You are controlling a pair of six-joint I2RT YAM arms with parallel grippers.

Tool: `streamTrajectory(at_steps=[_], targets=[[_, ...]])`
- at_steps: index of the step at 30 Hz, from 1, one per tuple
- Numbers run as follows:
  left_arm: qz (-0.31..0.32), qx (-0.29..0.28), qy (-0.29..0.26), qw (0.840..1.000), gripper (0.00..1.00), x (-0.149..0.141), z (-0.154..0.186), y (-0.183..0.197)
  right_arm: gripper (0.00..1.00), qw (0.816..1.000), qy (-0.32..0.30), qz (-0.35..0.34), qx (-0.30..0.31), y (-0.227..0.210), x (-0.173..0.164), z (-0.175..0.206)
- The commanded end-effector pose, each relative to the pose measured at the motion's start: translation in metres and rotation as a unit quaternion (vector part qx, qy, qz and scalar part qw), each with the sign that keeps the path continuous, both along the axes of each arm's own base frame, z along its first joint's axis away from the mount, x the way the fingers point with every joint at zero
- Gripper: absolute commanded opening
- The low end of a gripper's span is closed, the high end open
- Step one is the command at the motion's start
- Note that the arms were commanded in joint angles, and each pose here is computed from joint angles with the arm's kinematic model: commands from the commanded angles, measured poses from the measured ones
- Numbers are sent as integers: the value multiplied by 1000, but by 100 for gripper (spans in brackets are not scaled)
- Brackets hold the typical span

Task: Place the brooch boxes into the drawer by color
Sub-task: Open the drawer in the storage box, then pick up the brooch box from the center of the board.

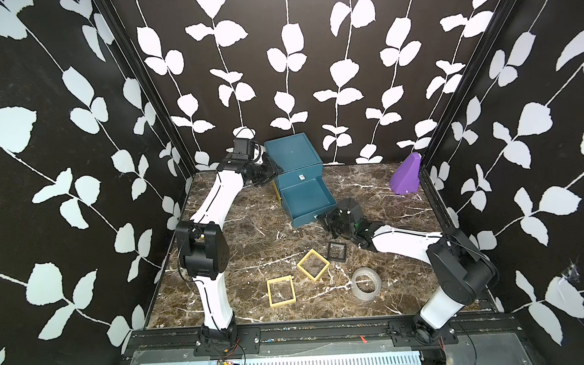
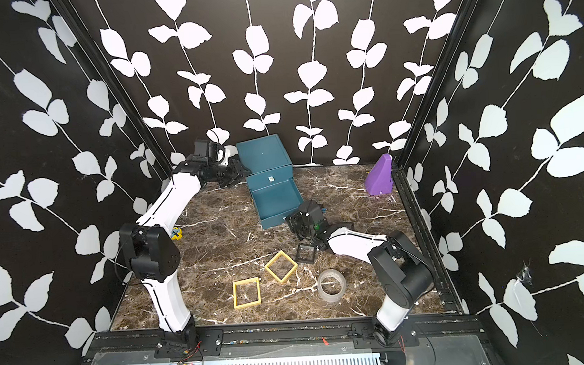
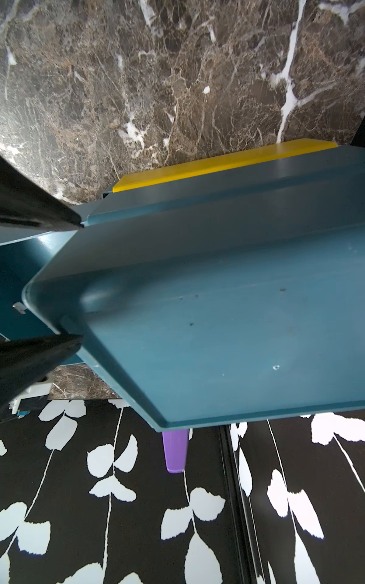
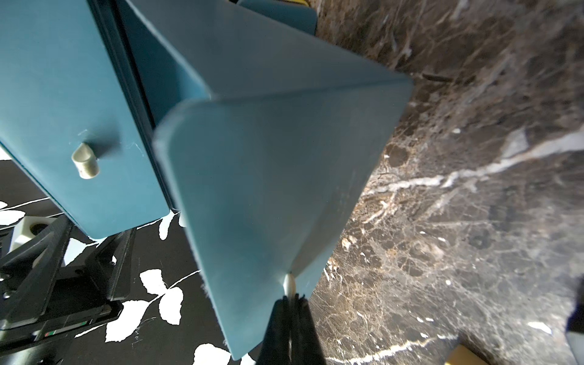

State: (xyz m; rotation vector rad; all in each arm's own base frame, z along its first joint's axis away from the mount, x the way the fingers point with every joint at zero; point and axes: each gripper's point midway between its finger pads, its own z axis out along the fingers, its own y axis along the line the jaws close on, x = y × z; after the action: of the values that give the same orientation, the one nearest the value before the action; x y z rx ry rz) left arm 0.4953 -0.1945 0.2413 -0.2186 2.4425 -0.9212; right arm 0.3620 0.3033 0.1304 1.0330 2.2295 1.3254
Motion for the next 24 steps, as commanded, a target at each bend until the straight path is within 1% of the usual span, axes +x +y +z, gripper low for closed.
streamTrajectory(at_steps=[1,8,11,13,14,16,20,24], targets=[[-6,0,-17,1000,50,0,15,2,0,999,27,-16,30,1,-11,5],[-5,-2,-18,1000,51,-1,16,2,0,999,33,-13,24,3,-13,-2],[-4,-1,-22,1000,53,-2,19,3,0,999,29,-16,21,2,-12,1],[-2,1,-27,1000,55,-4,25,4,16,999,31,-14,6,-1,-13,-1],[-1,4,-32,999,57,-5,29,6,26,1000,20,-13,6,-3,-15,11],[4,10,-43,999,59,-9,38,9,40,1000,14,-15,-3,-8,-16,17],[16,29,-67,997,62,-18,60,20,54,999,2,-12,-41,-21,-21,32],[27,39,-82,995,63,-30,74,28,64,997,-7,-9,-81,-38,-28,46]])
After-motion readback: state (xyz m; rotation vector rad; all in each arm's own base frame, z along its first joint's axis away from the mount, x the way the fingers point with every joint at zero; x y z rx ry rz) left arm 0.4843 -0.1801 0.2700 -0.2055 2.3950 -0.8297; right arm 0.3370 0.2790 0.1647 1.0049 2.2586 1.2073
